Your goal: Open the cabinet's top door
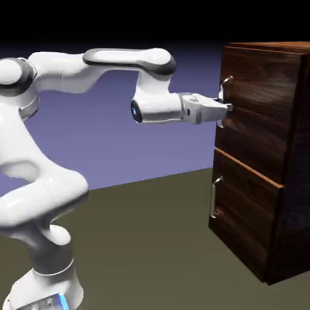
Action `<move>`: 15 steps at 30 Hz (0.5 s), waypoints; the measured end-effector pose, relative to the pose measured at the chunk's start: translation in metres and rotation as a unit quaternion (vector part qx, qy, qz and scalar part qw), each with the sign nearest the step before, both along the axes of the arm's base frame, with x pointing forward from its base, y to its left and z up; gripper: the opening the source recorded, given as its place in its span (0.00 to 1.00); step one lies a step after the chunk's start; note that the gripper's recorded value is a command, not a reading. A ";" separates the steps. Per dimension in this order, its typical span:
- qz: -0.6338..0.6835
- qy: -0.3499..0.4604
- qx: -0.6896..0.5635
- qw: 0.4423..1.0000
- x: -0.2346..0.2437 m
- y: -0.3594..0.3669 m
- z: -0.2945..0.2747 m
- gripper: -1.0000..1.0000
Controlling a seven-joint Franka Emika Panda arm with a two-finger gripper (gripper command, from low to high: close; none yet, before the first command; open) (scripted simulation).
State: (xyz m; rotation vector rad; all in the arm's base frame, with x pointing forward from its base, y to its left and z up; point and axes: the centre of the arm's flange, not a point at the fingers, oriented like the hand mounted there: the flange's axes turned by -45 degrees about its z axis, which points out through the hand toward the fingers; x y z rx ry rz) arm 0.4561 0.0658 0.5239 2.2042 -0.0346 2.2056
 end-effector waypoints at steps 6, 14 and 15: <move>0.031 0.000 0.000 1.000 -0.016 -0.009 0.000 0.00; 0.059 0.001 -0.007 0.998 -0.028 -0.018 0.000 0.00; 0.062 0.002 -0.010 0.998 -0.030 -0.019 0.000 0.00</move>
